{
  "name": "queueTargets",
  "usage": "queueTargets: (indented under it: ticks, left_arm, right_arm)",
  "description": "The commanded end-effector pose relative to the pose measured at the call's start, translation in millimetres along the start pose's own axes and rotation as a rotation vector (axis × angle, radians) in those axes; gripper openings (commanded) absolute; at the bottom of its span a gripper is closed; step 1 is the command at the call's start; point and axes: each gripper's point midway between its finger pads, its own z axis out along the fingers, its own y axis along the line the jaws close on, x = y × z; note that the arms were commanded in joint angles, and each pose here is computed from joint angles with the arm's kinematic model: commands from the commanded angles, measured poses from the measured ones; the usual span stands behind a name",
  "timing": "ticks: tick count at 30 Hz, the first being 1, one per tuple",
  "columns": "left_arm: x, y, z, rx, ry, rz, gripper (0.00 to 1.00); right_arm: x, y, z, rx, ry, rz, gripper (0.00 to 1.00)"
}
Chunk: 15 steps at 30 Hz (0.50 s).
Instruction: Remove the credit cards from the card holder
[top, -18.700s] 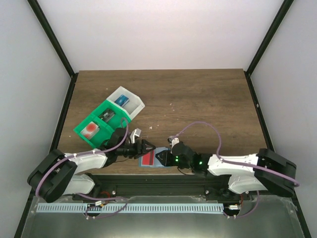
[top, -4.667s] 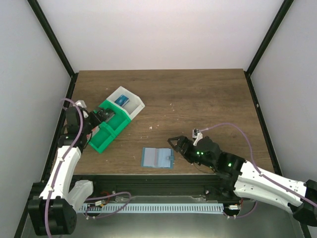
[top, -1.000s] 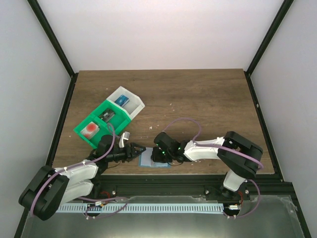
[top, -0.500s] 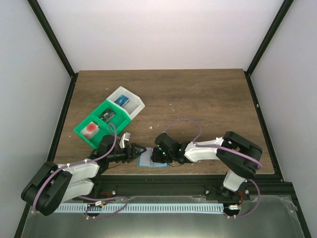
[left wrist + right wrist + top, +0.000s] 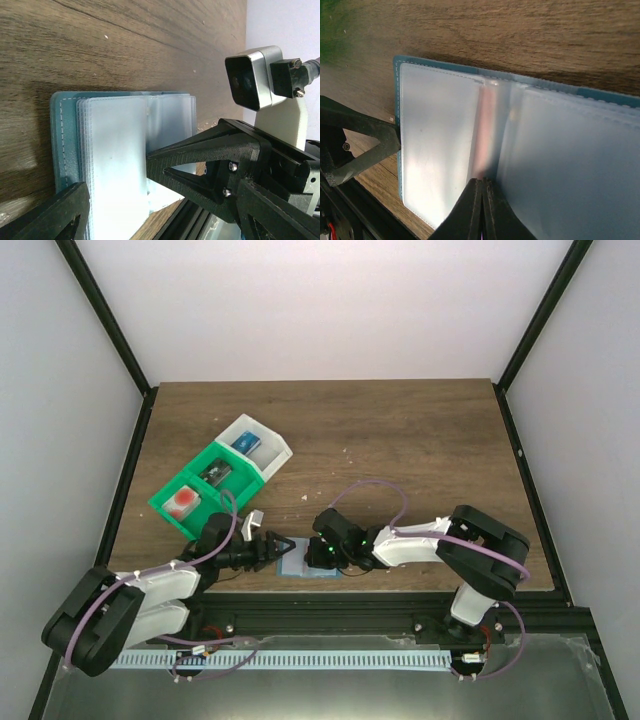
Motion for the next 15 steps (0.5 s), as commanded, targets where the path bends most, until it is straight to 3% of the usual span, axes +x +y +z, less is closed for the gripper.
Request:
queueTargets:
  ticks: [1, 15]
  left_arm:
    - [-3.2, -6.9, 0.6, 0.014, -0.005, 0.038, 0.82]
    - [0.1, -12.2, 1.5, 0.059, 0.010, 0.022, 0.83]
  right_arm:
    - [15.3, -18.5, 5.6, 0.054, 0.046, 0.003, 0.02]
    - [15.6, -18.0, 6.1, 0.046, 0.046, 0.001, 0.02]
